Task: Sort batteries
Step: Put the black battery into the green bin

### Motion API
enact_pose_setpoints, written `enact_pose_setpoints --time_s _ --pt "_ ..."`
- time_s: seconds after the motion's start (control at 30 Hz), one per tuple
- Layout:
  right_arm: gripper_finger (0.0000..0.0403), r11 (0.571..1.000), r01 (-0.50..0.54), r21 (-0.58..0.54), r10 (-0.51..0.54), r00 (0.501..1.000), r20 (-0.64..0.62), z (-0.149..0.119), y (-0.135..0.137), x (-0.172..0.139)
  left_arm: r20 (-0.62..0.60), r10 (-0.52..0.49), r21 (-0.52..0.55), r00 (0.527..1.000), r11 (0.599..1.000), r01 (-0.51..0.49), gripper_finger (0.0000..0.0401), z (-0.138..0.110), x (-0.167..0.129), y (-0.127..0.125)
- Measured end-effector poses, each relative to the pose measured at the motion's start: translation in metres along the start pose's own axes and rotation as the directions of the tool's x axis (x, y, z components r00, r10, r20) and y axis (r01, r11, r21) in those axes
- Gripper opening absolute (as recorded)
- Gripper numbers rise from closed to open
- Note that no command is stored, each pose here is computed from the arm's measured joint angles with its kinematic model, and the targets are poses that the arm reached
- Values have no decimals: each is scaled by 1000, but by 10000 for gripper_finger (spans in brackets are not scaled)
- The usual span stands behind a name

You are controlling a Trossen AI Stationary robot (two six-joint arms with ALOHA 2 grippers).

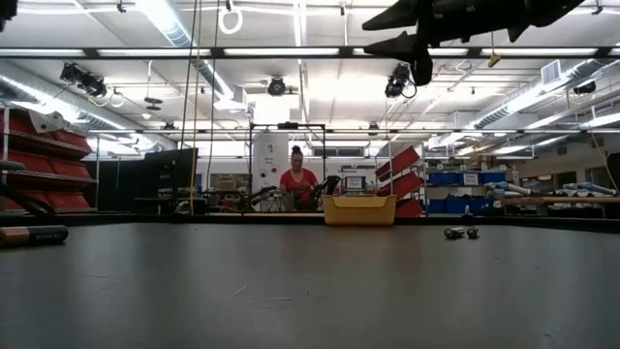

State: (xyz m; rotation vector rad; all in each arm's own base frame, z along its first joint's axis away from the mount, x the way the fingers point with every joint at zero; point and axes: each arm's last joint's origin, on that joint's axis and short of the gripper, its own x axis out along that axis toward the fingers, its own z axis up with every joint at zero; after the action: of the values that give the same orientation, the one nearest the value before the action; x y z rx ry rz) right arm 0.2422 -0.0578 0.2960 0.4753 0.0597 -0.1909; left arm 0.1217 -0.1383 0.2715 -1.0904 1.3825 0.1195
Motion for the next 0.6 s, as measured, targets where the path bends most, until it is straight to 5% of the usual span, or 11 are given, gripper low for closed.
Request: enact_pose_setpoints --time_s 0.3,0.6 --pt "161 1000 -3 16 3 1000 -1 0 0 0 1 112 -181 994 977 -110 52 -10 67 45" --pt "159 999 -12 41 12 1000 10 1 1 0 15 199 -244 980 951 -190 73 -6 92 63"
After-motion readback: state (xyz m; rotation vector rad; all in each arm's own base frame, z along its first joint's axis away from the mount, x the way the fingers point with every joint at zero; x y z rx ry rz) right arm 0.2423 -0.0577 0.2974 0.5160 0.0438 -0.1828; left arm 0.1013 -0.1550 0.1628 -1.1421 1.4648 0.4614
